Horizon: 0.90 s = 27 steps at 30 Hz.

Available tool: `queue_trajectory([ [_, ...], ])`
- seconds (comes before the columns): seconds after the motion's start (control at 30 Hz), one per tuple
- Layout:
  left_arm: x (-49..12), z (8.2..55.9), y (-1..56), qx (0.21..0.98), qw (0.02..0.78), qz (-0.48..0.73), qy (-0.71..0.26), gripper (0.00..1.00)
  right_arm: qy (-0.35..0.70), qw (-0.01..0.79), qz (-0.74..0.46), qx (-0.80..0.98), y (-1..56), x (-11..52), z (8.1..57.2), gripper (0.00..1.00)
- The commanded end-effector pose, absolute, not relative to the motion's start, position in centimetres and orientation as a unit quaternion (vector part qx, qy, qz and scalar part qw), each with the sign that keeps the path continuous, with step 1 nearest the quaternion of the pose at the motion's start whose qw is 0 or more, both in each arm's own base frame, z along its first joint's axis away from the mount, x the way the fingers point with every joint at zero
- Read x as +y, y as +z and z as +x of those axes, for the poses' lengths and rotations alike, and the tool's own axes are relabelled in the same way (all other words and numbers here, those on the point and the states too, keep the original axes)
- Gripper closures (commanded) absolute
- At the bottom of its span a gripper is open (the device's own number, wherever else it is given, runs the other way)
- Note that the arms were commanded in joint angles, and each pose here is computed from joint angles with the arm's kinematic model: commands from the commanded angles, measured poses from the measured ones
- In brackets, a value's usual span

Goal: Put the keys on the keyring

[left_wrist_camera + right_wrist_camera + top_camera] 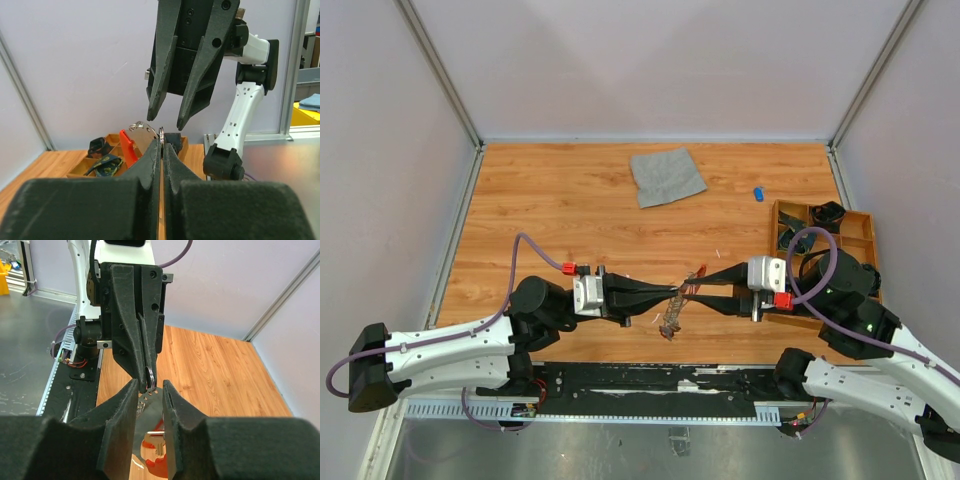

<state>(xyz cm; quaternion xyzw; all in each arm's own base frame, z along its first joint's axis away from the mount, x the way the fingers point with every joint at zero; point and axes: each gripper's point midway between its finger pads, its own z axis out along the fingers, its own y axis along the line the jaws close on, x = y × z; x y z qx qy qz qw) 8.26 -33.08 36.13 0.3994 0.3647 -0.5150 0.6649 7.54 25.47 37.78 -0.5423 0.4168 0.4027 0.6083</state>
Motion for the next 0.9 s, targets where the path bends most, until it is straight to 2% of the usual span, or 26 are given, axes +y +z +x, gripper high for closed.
queue_trajectory([
  [0.0,-32.2,7.6,39.2,0.319,0.692,0.383,-0.523,0.99,0.413,0.606,-0.543,0.408,37.9,25.6,7.2,0.73],
  [0.33,-32.5,7.1,39.3,0.306,0.689,0.396,-0.524,1.0,0.417,0.593,-0.553,0.412,37.1,26.0,7.1,0.73],
  [0.87,-32.5,6.5,40.1,0.281,0.692,0.405,-0.527,0.99,0.427,0.568,-0.566,0.417,36.2,26.2,6.5,0.83],
])
